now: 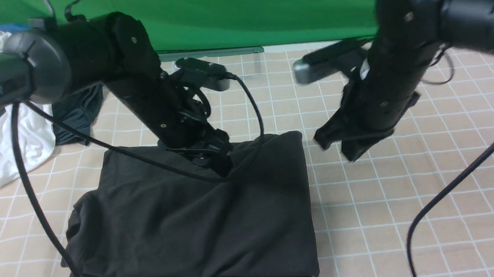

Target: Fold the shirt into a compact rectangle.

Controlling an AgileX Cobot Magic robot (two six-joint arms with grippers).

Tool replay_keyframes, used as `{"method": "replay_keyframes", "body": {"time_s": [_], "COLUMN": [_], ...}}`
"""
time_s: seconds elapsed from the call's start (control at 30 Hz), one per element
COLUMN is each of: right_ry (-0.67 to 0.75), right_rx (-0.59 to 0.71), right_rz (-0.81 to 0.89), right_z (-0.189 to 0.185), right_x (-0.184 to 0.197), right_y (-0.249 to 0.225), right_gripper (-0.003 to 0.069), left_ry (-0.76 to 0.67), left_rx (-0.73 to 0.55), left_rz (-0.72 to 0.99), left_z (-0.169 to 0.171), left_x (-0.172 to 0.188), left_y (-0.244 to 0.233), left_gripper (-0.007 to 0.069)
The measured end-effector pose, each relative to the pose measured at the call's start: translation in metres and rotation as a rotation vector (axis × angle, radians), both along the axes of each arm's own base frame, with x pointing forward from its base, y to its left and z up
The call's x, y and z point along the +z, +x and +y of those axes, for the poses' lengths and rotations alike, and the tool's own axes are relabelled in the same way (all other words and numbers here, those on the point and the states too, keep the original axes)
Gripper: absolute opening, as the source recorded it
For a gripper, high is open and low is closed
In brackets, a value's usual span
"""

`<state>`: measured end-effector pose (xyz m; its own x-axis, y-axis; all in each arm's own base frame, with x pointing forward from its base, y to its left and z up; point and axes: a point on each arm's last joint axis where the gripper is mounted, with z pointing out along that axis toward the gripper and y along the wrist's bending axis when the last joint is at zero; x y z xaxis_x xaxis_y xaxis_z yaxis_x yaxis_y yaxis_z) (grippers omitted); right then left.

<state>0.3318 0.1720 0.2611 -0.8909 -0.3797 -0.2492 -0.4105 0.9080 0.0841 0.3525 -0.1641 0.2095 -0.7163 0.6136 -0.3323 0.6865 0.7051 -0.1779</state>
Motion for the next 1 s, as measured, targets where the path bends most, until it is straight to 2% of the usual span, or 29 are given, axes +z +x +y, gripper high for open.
{"method": "replay_keyframes", "body": {"time_s": [0.27,0.6,0.67,0.73,1.0], "right_ry": [0.014,0.014,0.014,0.014,0.015], "right_rx": [-0.007,-0.008,-0.008,-0.008,-0.008], "right_rz": [-0.039,-0.039,-0.039,-0.039,-0.039], "right_z": [-0.010,-0.010,-0.010,-0.010,-0.010], "right_x": [0.015,0.015,0.015,0.015,0.015], "right_y": [-0.002,-0.002,-0.002,-0.002,-0.002], "right_gripper": [0.0037,0.0037,0.0037,0.0037,0.0037], "left_ry": [0.058,0.079,0.082,0.076,0.067], "left_rx": [-0.033,-0.079,-0.068,-0.041,0.017], "left_rz": [0.004,0.041,0.042,0.036,-0.059], "left_z": [-0.002,-0.002,-0.002,-0.002,0.001], "left_x": [-0.020,-0.032,-0.034,-0.032,0.006], "left_y": [0.005,0.004,0.005,0.006,0.006], "left_gripper": [0.0426,0.0150,0.0074,0.0033,0.0016]}}
